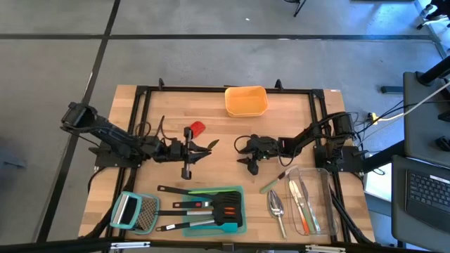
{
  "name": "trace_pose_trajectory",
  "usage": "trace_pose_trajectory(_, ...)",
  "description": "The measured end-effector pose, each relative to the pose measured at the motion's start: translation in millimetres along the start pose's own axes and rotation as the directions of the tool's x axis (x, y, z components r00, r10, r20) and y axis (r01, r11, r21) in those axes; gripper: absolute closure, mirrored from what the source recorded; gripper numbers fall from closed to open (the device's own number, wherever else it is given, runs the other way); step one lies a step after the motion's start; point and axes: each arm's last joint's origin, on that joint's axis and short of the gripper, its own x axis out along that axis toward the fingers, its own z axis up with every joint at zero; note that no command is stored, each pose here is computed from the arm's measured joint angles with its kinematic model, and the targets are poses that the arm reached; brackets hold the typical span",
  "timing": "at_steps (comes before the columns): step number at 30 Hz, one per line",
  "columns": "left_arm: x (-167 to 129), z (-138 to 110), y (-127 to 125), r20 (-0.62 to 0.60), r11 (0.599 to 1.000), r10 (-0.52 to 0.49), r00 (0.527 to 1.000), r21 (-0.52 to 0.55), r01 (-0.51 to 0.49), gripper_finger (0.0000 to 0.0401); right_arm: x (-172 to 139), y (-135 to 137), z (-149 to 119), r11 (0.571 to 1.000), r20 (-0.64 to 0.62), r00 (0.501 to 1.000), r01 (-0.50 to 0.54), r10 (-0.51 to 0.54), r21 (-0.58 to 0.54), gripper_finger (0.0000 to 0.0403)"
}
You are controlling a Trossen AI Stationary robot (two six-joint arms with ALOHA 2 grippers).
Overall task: Pick & Place Kitchen Items
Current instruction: Put the blue table knife into the transparent bin
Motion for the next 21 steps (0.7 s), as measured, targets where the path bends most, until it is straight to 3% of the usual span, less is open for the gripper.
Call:
trace_pose_trajectory(4,7.0,-10.5,7.7,0.011,1.0,0.006,1.0,-0.011,-0.006,0.0389,0.0,0.1,0.4,1.0,0.005,1.0,-0.002,0.002,0.008,0.0185)
trace_pose_trajectory(10,15.8,-13.6,23.9,0.228,0.998,-0.035,0.973,-0.041,0.046,0.0389,0.0,1.7,3.4,1.0,0.038,0.999,-0.021,0.021,0.005,0.0185)
trace_pose_trajectory(15,31.1,-25.3,32.2,0.202,0.995,-0.061,0.978,-0.06,0.075,0.0389,-0.1,3.5,6.2,0.999,0.068,0.997,-0.035,0.034,0.015,0.0185)
trace_pose_trajectory(21,46.6,-26.8,29.9,0.22,0.983,-0.148,0.964,-0.073,0.168,0.0389,-4.8,20.5,23.5,0.978,0.238,0.949,-0.207,0.205,-0.018,0.0186)
